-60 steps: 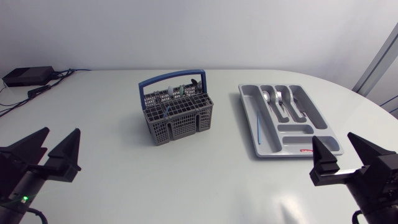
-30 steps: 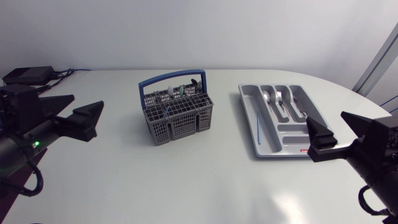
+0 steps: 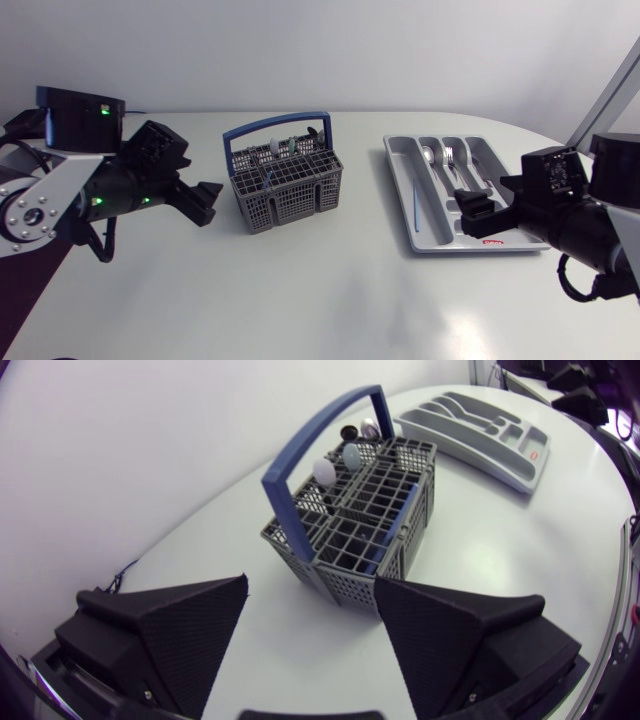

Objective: Unload the cutlery basket into the drawer organizer.

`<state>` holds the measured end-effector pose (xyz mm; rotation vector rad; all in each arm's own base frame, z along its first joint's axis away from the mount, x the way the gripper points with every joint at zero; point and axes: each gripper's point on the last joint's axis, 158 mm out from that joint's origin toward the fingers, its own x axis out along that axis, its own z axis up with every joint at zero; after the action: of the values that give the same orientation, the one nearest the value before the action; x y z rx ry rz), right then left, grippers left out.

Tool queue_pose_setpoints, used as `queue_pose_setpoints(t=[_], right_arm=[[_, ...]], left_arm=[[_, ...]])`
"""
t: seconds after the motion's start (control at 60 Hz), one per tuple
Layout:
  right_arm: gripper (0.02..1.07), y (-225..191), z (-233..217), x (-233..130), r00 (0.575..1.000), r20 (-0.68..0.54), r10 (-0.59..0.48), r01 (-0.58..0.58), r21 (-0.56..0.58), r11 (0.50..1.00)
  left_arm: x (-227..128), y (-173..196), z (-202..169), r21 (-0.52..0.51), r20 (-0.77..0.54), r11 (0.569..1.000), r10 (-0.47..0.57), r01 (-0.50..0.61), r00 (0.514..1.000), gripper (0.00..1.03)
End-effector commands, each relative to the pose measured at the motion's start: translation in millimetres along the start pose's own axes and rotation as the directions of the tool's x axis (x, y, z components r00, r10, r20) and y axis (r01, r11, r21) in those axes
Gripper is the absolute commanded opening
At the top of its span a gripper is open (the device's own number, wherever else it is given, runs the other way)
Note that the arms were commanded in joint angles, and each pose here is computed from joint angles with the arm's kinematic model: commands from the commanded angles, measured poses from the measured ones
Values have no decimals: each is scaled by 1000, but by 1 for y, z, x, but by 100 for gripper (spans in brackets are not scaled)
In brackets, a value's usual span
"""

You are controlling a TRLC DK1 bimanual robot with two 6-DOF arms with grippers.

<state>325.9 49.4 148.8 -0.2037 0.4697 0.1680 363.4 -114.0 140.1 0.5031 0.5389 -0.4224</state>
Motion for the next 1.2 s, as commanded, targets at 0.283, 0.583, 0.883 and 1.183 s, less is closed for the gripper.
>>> queue_pose_setpoints(t=[0.283,0.583,0.883,1.183], right_arm=[[102,49,-21,17,969,-200,142,-193,-265,945],[100,82,-39,20,947,-219,237,-307,-382,872],[100,86,-45,25,942,-231,242,-318,-395,862],[100,88,-51,29,938,-242,246,-327,-395,859]], left_arm=[[33,-33,19,160,76,965,-223,209,972,88],[44,-60,34,263,155,907,-378,330,913,73],[54,-62,46,308,223,883,-430,356,875,35],[66,-62,47,309,236,885,-425,347,874,35]])
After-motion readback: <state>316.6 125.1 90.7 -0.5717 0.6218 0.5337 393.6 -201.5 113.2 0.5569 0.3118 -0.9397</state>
